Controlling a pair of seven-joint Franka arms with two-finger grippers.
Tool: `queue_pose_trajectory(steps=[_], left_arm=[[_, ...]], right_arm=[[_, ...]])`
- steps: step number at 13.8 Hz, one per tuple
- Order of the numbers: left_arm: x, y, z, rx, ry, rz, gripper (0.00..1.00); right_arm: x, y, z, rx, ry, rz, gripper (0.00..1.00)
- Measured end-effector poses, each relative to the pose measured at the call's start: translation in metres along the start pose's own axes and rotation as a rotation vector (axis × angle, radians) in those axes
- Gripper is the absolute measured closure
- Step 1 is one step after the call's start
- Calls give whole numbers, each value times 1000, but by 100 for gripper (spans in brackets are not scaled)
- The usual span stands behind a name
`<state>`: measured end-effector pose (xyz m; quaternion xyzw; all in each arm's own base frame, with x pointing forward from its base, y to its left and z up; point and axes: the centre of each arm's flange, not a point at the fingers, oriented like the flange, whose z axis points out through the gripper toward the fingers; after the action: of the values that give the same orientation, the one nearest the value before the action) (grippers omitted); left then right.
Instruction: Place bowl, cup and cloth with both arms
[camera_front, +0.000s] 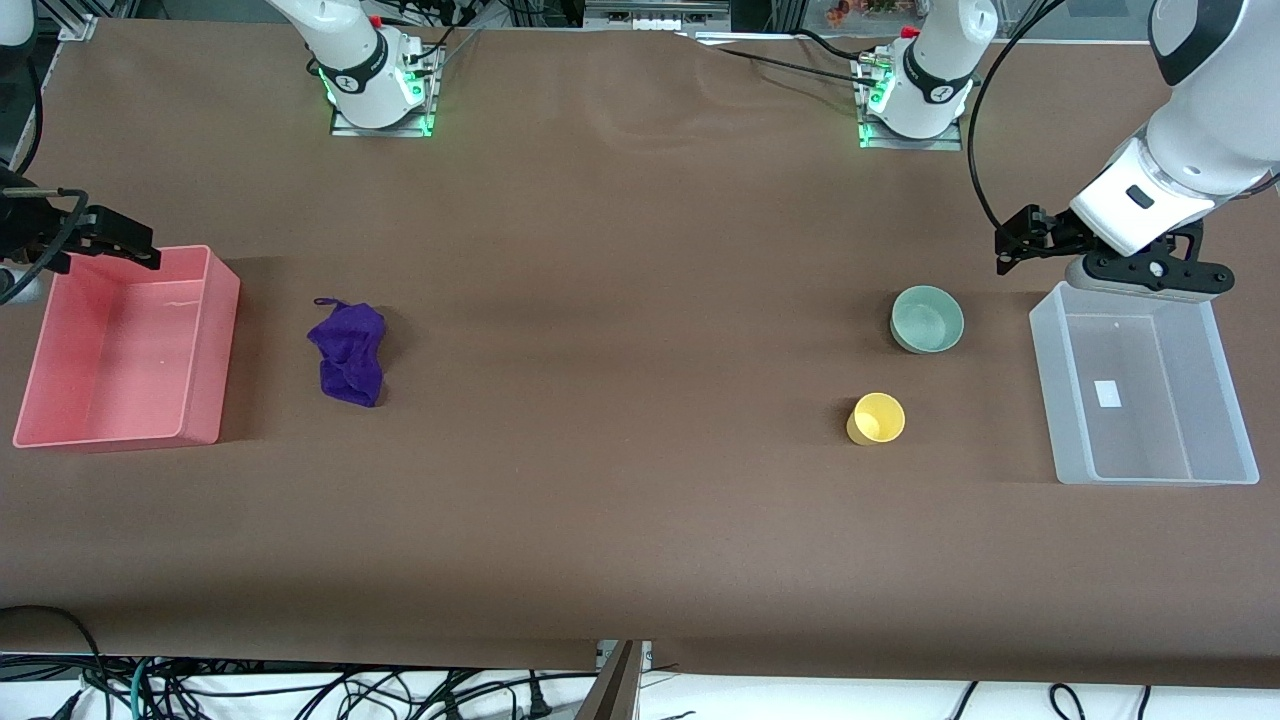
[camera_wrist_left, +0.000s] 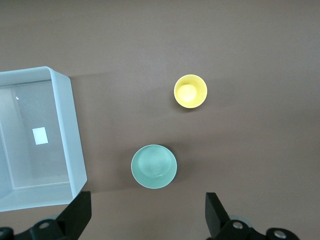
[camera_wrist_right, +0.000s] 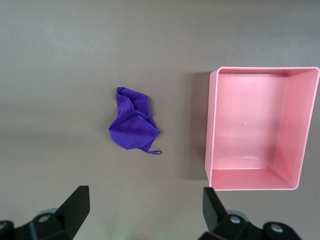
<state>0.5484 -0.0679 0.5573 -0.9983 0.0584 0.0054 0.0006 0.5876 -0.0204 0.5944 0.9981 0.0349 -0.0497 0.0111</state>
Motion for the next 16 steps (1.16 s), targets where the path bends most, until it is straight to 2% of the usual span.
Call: queue_pose_trajectory(steps=[3,5,7,10,12,14,16], left_arm=[[-1,0,1,0,-6,0,0],[-1,-1,4,0,-21,-1,0],[-1,-3,23,18,-87,1,0],[13,-7,82,64,-197,37,0],[26,-7,128,57,-232,111,0],[31,-9,176,44,-221,198,0],[20,-13,226,33,-191,277,0]], right_arm=[[14,-2,17,1,-6,-4,0],[29,-12,40,-9,-29,-24,0],[51,-39,78,-56,-51,-76,0],[70,-58,152,-71,-78,-111,0],[69,-59,193,-44,-83,-109,0],[64,-66,230,-10,-71,-106,0],[55,-70,267,0,-57,-97,0]])
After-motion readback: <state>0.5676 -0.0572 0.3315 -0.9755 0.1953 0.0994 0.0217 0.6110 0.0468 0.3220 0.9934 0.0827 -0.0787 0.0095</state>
